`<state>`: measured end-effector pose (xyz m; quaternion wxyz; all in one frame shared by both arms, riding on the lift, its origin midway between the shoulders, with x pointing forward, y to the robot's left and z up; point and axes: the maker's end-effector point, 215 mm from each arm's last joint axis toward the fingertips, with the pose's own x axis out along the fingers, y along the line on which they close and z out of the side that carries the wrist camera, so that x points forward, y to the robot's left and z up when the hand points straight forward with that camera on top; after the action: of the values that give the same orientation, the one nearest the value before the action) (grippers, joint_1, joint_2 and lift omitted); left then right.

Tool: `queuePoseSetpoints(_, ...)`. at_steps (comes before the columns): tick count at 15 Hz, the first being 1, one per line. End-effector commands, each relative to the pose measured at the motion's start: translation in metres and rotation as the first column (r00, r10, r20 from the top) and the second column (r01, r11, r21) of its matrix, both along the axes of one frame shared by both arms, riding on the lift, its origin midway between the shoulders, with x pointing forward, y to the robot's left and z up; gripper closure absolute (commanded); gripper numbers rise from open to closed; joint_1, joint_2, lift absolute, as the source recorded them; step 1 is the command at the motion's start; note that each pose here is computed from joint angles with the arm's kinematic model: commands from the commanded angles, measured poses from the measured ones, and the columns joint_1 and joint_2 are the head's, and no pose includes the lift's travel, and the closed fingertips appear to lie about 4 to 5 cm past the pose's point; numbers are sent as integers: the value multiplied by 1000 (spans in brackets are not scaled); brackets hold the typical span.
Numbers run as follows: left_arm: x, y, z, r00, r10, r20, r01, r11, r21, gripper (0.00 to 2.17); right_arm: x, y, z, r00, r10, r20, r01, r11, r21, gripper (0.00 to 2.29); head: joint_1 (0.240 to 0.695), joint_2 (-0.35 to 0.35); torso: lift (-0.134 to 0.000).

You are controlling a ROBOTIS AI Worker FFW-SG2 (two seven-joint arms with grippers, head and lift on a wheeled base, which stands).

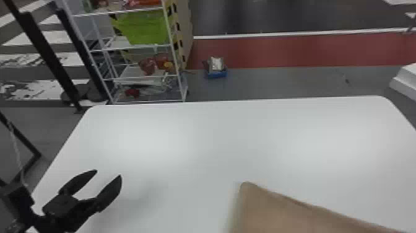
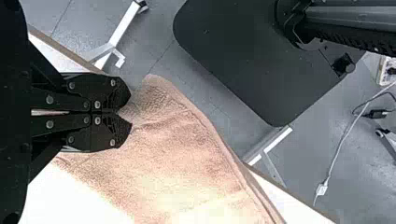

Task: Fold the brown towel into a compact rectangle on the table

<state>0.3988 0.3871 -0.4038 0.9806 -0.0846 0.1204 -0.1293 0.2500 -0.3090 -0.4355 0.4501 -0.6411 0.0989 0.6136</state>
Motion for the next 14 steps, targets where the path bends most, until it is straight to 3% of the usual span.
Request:
queuePoseSetpoints(1,0,-2,1,1000,-1,3,1,1000,-2,46,1,0,3,1000,-3,4,3,1000,9,1207,695,141,-123)
queuePoseSetpoints(6,2,-5,2,1000,-7,3,7,1000,2,46,12,10,37,998,-27,50,22,994,110,1207,695,141,-123)
queuePoseSetpoints(11,3,-6,4,1000,-10,6,10,1000,5,46,42,42,83,991,-40,125,16,982,189,1207,695,168,-123)
queuePoseSetpoints(14,1,-3,4,1000,-8,6,8,1000,3,46,57,77,90,992,-17,125,-11,976,217,1207,695,192,-123)
